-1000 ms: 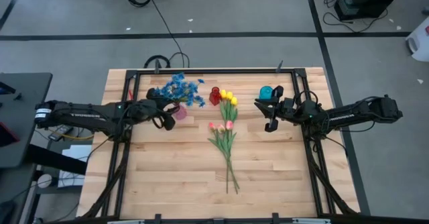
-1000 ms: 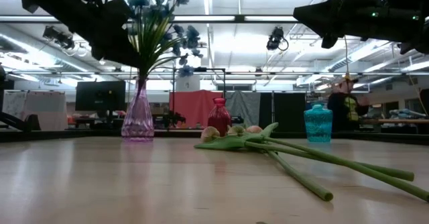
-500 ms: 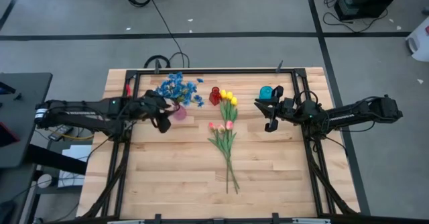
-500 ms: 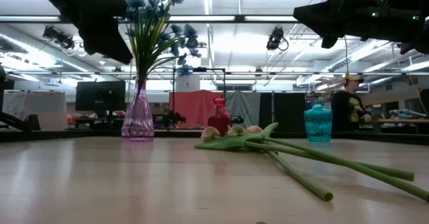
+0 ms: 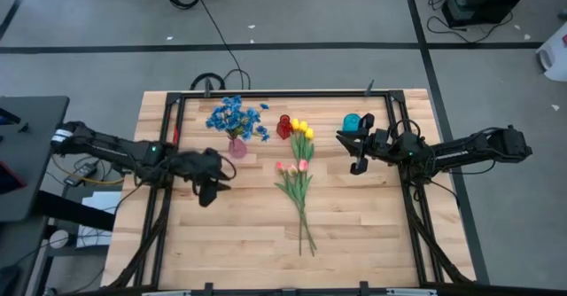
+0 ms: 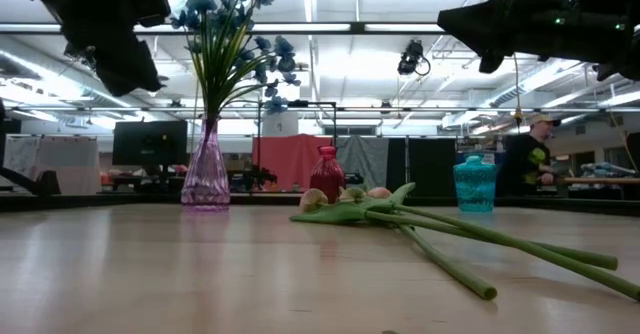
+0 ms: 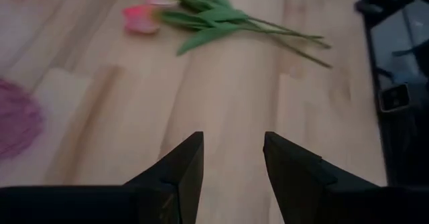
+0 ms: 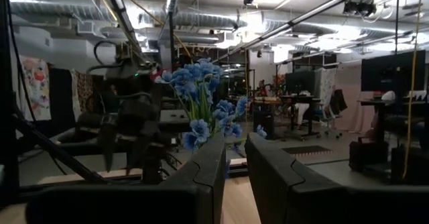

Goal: Sort flowers into vase by color
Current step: Put the pink tulip into the red vase

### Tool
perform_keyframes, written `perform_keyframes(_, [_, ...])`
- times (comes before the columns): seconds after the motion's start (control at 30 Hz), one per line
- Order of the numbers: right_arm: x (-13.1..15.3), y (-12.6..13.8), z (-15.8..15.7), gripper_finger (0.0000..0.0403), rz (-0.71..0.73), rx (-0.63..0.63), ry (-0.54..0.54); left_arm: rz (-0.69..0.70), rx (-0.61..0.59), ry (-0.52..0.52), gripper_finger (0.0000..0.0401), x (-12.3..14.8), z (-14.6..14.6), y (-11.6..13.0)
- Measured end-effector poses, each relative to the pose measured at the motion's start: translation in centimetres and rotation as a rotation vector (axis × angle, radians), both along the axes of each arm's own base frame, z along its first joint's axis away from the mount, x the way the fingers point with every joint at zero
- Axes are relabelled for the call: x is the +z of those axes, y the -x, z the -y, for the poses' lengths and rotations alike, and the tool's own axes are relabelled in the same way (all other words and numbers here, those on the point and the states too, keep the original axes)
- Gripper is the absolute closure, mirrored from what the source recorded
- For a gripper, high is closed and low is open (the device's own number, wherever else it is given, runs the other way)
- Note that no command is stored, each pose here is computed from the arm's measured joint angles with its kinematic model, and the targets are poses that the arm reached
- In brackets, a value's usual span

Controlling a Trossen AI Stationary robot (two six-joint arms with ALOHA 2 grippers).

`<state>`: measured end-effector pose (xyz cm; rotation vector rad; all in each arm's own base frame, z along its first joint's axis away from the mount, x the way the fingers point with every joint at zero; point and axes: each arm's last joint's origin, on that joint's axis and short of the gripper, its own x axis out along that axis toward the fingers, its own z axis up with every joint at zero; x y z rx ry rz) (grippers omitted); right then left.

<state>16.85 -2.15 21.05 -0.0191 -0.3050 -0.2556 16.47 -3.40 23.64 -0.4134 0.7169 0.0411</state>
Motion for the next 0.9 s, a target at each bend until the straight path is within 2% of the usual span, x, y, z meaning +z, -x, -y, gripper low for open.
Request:
perform_keyframes(0.13, [0.0, -0.1, -0.4, 0.0329, 0.002, 0.098, -0.028, 0.055, -0.009, -0.013, 0.0238, -1.2, 1.3, -0.9])
perform_keyframes(0.2, [0.2, -0.6, -0.8, 0.0329, -0.021, 0.158, -0.079, 0.047, -0.019, -0.047, 0.0238, -2.3, 1.6, -1.4])
perform_keyframes(0.37, [-1.0, -2.9, -2.2, 0.0329, -0.271, 0.192, -0.264, 0.038, -0.003, -0.176, 0.0238, -3.9, 2.0, -3.0])
perform_keyframes(0.5, [-1.3, -5.2, -3.9, 0.0329, -0.435, 0.205, -0.387, 0.102, 0.047, -0.240, 0.0238, -4.4, 2.2, -4.5])
perform_keyframes(0.7, [-1.6, -8.7, -7.2, 0.0329, -0.669, 0.245, -0.486, 0.194, 0.023, -0.338, 0.0238, -4.8, 2.6, -6.3])
perform_keyframes(0.9, [-3.7, -11.4, -9.9, 0.0329, -0.905, 0.211, -0.615, 0.242, 0.050, -0.389, 0.0238, -5.2, 2.6, -7.3])
